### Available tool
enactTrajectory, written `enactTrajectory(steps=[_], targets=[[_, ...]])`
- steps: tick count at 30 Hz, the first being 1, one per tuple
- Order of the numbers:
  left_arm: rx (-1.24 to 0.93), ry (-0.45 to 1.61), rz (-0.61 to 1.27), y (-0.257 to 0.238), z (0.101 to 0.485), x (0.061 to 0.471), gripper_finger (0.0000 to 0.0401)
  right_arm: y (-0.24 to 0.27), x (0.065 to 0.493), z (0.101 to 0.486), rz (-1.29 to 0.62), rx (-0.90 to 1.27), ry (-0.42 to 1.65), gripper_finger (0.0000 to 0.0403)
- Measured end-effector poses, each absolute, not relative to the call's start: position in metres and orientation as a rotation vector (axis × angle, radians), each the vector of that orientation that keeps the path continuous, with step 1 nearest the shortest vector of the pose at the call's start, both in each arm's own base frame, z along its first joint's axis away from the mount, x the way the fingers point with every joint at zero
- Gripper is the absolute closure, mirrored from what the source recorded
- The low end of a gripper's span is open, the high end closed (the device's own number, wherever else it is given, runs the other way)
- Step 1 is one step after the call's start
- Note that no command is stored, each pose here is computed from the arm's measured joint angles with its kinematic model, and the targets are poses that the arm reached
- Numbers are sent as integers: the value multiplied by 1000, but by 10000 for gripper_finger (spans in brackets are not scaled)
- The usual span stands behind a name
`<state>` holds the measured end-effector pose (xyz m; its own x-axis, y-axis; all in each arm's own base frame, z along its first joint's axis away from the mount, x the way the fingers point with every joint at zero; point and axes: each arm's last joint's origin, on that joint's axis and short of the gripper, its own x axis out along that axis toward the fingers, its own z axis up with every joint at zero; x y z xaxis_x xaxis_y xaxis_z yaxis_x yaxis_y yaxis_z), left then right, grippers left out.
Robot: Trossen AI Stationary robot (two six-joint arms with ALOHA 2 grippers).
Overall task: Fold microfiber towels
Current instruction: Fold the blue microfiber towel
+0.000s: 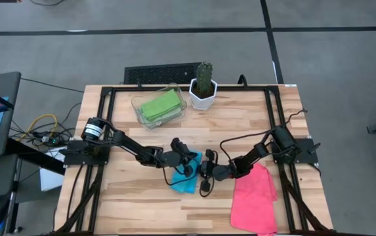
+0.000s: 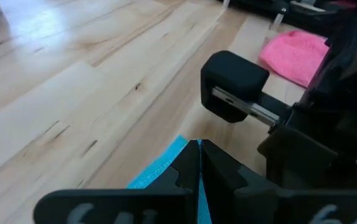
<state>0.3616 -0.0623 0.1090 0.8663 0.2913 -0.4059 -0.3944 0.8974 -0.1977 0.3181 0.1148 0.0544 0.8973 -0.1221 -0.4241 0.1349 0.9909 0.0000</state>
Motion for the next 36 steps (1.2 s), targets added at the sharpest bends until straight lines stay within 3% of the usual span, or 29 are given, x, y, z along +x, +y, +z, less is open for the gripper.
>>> enactTrajectory(steps=[11, 25, 31, 36], targets=[[-287, 369, 401, -61, 101, 368, 392, 115, 318, 54, -129, 32, 439, 386], [-314, 324, 343, -62, 108, 371, 275, 115, 318, 54, -117, 33, 444, 386], [-263, 248, 217, -66, 161, 364, 261, 115, 318, 54, -116, 32, 447, 379], [-168, 287, 230, -80, 210, 336, 282, 115, 318, 54, -116, 32, 448, 384]])
